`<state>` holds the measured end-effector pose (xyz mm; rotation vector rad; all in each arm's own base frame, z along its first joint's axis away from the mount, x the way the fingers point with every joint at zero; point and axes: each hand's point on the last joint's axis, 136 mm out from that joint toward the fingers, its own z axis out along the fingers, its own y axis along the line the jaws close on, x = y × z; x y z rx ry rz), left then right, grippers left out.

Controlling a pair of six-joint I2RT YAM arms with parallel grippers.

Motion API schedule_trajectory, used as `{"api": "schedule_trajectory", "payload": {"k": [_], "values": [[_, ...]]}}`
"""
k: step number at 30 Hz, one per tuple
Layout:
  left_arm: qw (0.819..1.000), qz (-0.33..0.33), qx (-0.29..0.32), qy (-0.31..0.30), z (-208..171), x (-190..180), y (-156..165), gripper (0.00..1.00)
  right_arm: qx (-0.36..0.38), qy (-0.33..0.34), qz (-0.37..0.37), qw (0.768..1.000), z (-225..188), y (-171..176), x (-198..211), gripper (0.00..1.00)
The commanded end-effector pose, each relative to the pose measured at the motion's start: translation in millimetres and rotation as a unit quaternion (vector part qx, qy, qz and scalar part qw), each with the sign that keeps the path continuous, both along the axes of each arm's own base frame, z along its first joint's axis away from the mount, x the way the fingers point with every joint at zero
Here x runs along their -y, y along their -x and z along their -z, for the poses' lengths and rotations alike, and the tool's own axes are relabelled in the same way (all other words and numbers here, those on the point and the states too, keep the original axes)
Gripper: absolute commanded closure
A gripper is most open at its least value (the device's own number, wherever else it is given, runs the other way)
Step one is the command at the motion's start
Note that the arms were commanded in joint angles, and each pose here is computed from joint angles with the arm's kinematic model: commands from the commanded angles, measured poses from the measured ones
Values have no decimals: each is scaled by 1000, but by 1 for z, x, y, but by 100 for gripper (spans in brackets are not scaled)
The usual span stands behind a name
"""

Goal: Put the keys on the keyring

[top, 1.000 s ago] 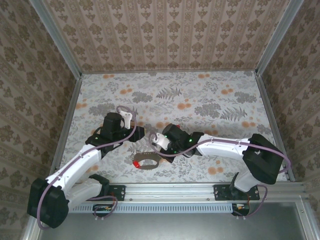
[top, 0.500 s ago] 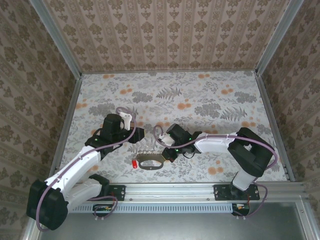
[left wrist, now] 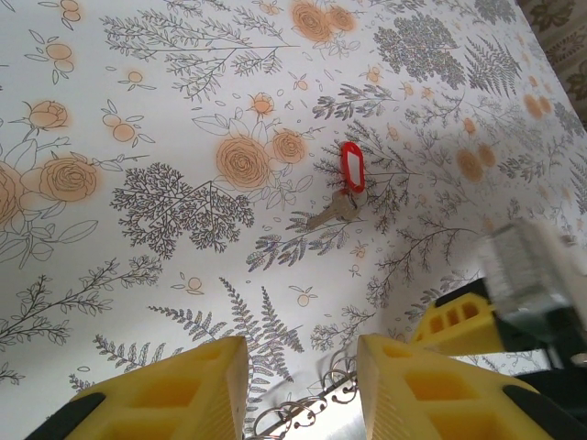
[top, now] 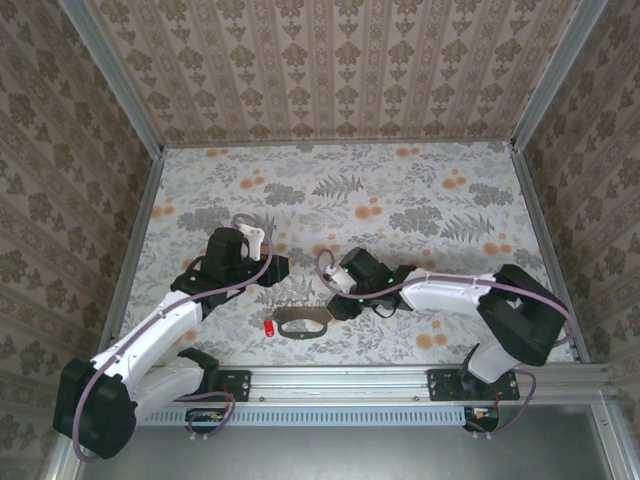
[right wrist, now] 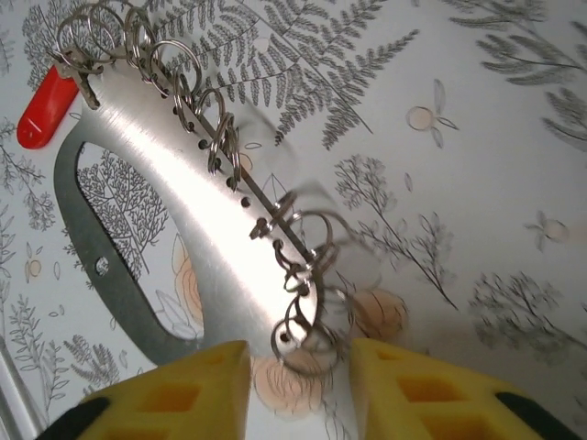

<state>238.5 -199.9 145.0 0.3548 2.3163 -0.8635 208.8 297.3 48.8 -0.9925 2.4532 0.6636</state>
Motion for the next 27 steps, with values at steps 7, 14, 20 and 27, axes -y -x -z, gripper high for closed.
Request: {"api": "schedule_trajectory", "payload": {"k": [7, 14, 20, 27], "values": [[1000, 1, -7, 8, 3, 5, 0, 63, 57, 50, -47, 996, -3, 15, 12, 57], [1000, -1, -8, 8, 4, 5, 1, 63, 62, 75, -77, 992, 8, 16, 6, 50], [1000, -1, -8, 8, 4, 5, 0, 63, 64, 80, -85, 991, 14, 11, 0, 51], [1000, -3, -7, 7, 4, 4, 0, 63, 65, 82, -99, 990, 18, 8, -8, 56]]}}
